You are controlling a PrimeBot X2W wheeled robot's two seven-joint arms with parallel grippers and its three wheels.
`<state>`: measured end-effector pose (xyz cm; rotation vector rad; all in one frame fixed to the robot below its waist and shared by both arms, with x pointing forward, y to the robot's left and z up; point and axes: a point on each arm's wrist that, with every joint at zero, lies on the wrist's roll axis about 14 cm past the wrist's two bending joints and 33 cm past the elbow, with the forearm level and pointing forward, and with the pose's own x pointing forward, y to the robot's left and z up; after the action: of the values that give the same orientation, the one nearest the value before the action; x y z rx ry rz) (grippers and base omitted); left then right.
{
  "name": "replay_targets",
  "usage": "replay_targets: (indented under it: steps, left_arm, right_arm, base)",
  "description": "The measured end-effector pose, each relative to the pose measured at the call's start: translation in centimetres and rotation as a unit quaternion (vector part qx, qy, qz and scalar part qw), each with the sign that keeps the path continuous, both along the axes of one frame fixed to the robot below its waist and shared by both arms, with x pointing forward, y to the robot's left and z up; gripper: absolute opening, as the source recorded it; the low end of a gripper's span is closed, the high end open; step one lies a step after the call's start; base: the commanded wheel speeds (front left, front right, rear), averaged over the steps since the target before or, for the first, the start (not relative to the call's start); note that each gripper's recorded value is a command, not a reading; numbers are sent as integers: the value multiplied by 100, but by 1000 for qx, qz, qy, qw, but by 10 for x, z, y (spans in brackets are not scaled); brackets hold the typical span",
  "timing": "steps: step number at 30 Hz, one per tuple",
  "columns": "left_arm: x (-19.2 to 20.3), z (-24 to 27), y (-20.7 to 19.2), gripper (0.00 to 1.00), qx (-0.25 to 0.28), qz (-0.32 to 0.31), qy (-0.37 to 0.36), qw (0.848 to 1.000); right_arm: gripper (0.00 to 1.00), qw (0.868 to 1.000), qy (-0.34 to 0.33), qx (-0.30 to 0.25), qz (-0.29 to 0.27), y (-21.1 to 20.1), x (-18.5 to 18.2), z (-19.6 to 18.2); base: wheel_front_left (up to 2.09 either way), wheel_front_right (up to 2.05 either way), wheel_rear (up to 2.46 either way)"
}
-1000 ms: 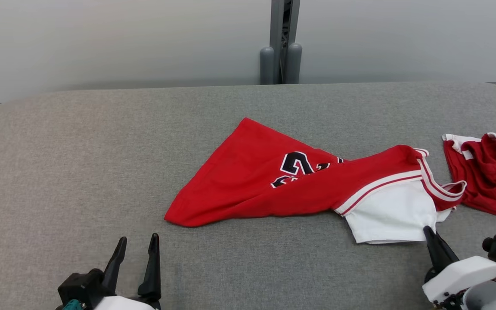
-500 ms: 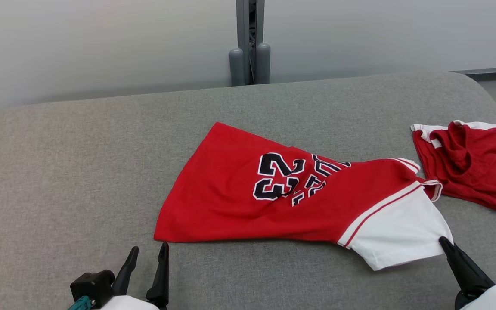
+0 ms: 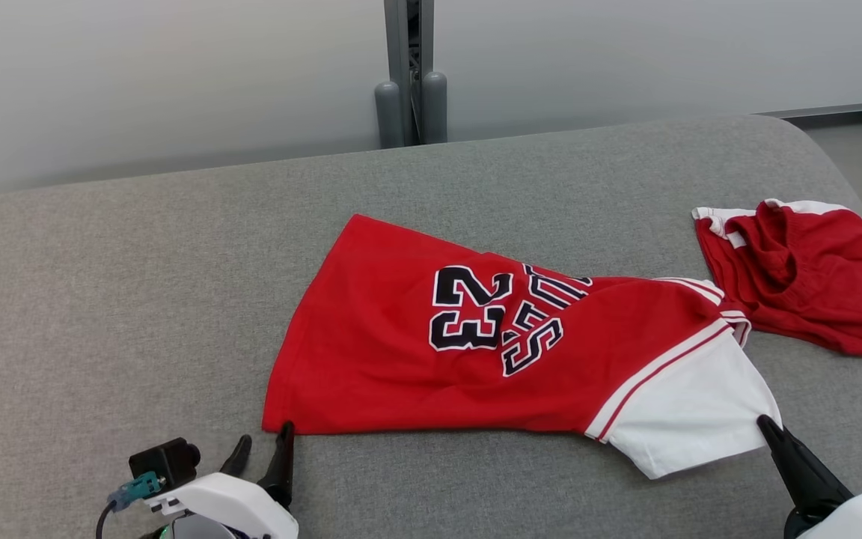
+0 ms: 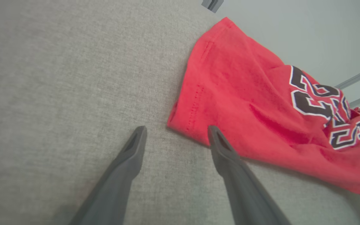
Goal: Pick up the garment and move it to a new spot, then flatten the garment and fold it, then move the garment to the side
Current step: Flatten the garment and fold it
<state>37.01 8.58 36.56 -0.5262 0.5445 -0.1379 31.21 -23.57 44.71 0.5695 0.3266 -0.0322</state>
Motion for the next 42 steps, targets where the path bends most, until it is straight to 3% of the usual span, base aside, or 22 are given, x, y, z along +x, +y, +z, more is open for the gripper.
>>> replay_targets:
  steps: [7,8,9,11,12,25,29,35,42]
  left_arm:
    - [12,-6,-9,100,-10,-11,11,1000]
    - [12,-7,-11,89,-11,-14,13,1000]
    - [12,-9,-12,58,-12,-15,15,1000]
    - [13,-10,-14,24,-9,-20,17,1000]
    - [13,-11,-16,0,-11,-24,19,999]
    - [3,-4,-42,0,-45,-59,24,997]
    - [15,27,-50,0,-117,-27,-13,993]
    - [40,91,-43,0,-210,14,-96,973]
    - [57,162,-24,0,-259,16,-183,948]
  right_arm:
    - [0,1000,-2,-3,-4,-2,-1,4]
    - [0,1000,-1,-3,-5,-3,-1,4]
    - [0,1000,-2,-4,-6,-4,-2,5]
    - [0,1000,-4,-7,-8,-5,-2,6]
    - [0,1000,-4,-7,-8,-6,-2,7]
    - [0,1000,-20,-11,1,-2,3,17]
    - [0,998,-53,-18,2,-1,12,34]
    - [0,991,-126,-36,-4,-10,30,78]
    - [0,978,-199,-56,-6,-21,50,133]
  base:
    - [0,0,0]
    - [0,0,0]
    - [0,0,0]
    - [0,0,0]
    - [0,0,0]
    - [0,0,0]
    - [0,0,0]
    - [0,0,0]
    - [0,0,0]
